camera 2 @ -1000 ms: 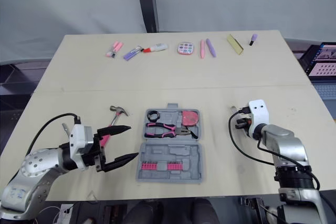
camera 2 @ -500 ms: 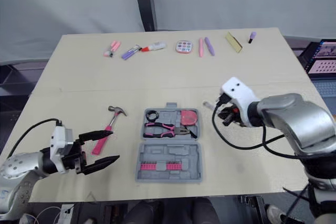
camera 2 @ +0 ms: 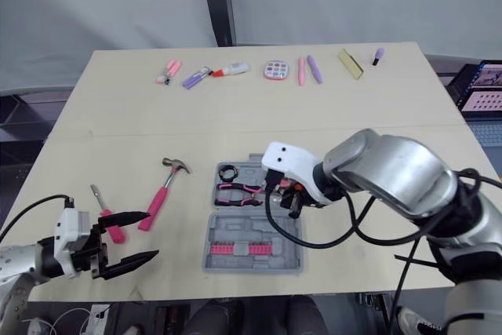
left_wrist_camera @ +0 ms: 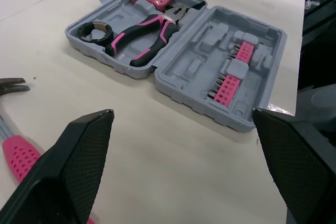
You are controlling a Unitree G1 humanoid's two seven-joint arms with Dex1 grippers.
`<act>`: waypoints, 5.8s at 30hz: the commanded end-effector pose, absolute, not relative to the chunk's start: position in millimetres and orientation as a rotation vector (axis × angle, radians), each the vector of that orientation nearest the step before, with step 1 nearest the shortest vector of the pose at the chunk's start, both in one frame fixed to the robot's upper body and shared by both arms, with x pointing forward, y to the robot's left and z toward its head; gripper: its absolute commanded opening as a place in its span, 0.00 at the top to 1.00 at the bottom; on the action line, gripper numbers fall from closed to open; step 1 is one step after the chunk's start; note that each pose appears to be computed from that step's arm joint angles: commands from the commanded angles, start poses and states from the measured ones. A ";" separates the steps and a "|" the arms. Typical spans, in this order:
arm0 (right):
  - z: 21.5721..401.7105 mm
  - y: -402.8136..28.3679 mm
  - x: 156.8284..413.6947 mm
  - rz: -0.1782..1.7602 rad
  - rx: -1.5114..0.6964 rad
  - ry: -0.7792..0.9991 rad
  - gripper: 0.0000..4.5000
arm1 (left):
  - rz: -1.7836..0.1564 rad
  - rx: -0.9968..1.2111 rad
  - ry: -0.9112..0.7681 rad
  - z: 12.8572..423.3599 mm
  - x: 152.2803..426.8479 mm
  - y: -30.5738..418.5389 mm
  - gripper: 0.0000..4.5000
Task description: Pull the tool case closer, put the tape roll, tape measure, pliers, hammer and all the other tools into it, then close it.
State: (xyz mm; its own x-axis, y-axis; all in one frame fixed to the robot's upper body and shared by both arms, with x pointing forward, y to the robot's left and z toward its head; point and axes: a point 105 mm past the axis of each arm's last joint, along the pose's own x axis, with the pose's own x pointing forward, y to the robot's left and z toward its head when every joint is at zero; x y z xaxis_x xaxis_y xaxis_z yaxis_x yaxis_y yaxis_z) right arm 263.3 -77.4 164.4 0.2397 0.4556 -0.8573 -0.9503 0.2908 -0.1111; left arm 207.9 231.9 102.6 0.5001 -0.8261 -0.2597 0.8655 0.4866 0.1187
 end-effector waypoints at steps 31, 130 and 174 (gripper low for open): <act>122.7 16.9 274.8 1.235 -0.946 0.779 0.99 | -1.062 0.282 0.226 87.8 184.2 237.1 0.00; 80.0 -12.4 280.4 1.438 -0.625 0.345 0.99 | -1.024 0.268 0.161 107.4 202.7 208.2 0.00; 44.7 -32.1 279.4 1.370 -0.534 0.534 0.99 | -1.019 0.273 0.165 108.0 202.5 210.8 0.00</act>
State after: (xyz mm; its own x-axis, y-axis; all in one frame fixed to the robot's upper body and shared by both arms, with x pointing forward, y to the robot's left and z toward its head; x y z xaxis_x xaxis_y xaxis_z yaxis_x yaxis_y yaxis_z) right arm 285.8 -21.8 66.6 0.1586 0.7976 -0.5819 -0.9868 0.1086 -0.1201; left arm 202.2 209.8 98.9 0.5077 -0.8155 -0.2779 0.8604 0.4966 0.1145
